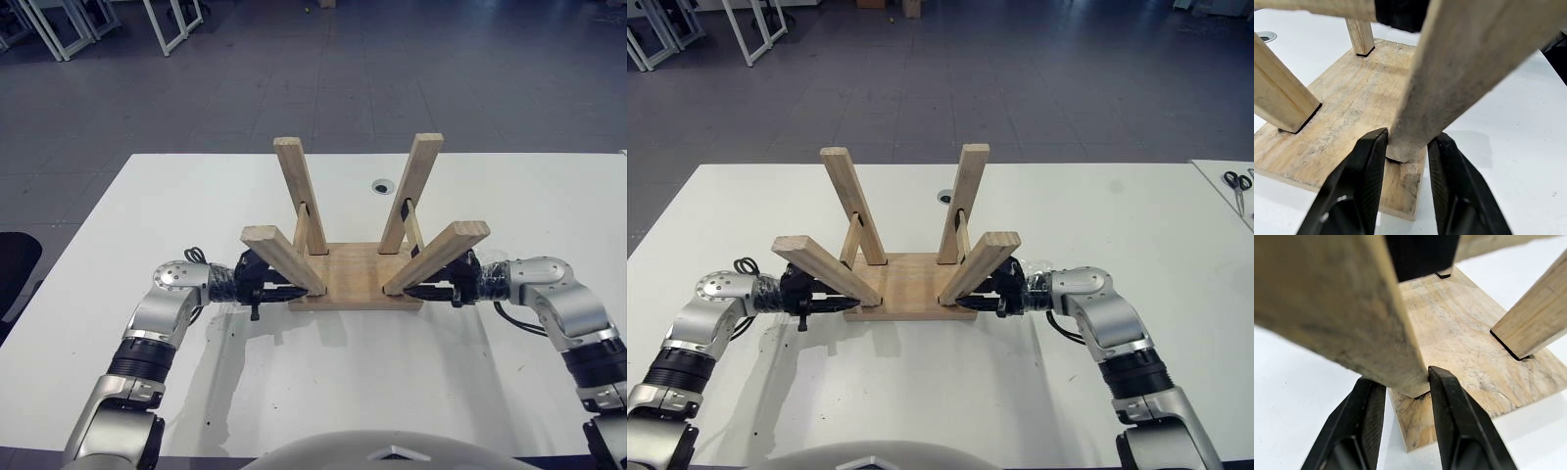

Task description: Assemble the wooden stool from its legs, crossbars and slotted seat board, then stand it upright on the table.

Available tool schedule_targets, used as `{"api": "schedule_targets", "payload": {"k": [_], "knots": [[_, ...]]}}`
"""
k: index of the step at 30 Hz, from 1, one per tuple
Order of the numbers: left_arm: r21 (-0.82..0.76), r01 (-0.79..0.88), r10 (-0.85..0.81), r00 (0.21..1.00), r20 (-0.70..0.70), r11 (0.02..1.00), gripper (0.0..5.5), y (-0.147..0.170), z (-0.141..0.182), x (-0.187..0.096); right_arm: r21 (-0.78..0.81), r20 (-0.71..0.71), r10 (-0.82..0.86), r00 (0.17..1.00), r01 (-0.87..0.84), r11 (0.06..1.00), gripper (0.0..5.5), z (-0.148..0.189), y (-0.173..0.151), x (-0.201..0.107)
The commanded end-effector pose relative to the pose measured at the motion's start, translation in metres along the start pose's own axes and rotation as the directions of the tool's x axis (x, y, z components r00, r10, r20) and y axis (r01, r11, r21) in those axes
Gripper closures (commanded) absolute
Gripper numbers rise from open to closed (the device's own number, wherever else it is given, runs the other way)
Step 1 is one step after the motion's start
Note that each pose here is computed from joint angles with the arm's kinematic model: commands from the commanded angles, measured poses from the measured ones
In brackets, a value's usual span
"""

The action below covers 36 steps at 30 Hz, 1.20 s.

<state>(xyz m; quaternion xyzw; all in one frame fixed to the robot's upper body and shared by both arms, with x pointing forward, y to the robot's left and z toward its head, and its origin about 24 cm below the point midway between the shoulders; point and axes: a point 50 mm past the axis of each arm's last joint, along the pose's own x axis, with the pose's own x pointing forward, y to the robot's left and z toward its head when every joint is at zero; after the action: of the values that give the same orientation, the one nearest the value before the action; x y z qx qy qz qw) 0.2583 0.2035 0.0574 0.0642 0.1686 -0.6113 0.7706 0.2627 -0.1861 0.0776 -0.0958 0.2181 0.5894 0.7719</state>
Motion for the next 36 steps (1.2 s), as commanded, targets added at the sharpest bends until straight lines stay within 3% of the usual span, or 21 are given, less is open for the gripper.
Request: {"api": "schedule_targets", "payload": {"k": [1, 8, 14, 17, 18, 20, 22, 25, 29, 35, 36], "knots": [[-0.021, 0.036, -0.037, 0.999, -0.012, 0.999, 4.3, 0.001, 0.0, 0.001, -0.001, 0.046, 0.032, 0.998, -0.032, 0.999, 4.22, 0.007, -0.003, 0.0], [-0.079, 0.168, -0.159, 0.982, 0.105, 0.983, 4.3, -0.009, 0.029, -0.008, 0.045, 0.128, 0.101, 0.987, -0.107, 0.993, 4.24, 0.017, 0.004, -0.017], [-0.244, 0.324, -0.262, 0.931, 0.254, 0.914, 4.3, -0.016, 0.095, -0.028, 0.232, 0.317, 0.214, 0.924, -0.294, 0.927, 4.29, 0.054, 0.012, -0.057], [-0.531, 0.427, -0.286, 0.9, 0.33, 0.731, 4.3, -0.006, 0.101, -0.023, 0.434, 0.331, 0.214, 0.919, -0.35, 0.831, 4.33, 0.057, -0.01, -0.056], [-0.618, 0.457, -0.296, 0.889, 0.35, 0.639, 4.3, -0.004, 0.096, -0.02, 0.509, 0.345, 0.192, 0.919, -0.355, 0.784, 4.33, 0.058, -0.02, -0.052], [-0.775, 0.485, -0.273, 0.873, 0.404, 0.405, 4.3, 0.001, 0.079, -0.01, 0.636, 0.364, 0.166, 0.917, -0.374, 0.675, 3.79, 0.059, -0.036, -0.042], [-0.833, 0.504, -0.212, 0.861, 0.462, 0.227, 4.3, 0.008, 0.066, -0.004, 0.711, 0.375, 0.153, 0.914, -0.39, 0.586, 3.37, 0.061, -0.046, -0.034], [-0.868, 0.482, -0.116, 0.875, 0.47, 0.118, 4.3, 0.017, 0.052, -0.003, 0.771, 0.37, 0.141, 0.919, -0.388, 0.506, 2.74, 0.061, -0.053, -0.024], [-0.881, 0.463, -0.044, 0.887, 0.461, 0.095, 4.3, 0.024, 0.049, -0.012, 0.811, 0.273, 0.15, 0.95, -0.311, 0.496, 2.74, 0.042, -0.053, -0.025], [-0.882, 0.451, -0.066, 0.892, 0.446, 0.136, 4.3, 0.022, 0.052, -0.01, 0.814, 0.26, 0.184, 0.948, -0.318, 0.486, 2.74, 0.029, -0.047, -0.031], [-0.878, 0.456, -0.064, 0.89, 0.452, 0.147, 4.01, 0.022, 0.052, -0.011, 0.811, 0.268, 0.186, 0.945, -0.326, 0.485, 2.7, 0.03, -0.046, -0.031]]}}
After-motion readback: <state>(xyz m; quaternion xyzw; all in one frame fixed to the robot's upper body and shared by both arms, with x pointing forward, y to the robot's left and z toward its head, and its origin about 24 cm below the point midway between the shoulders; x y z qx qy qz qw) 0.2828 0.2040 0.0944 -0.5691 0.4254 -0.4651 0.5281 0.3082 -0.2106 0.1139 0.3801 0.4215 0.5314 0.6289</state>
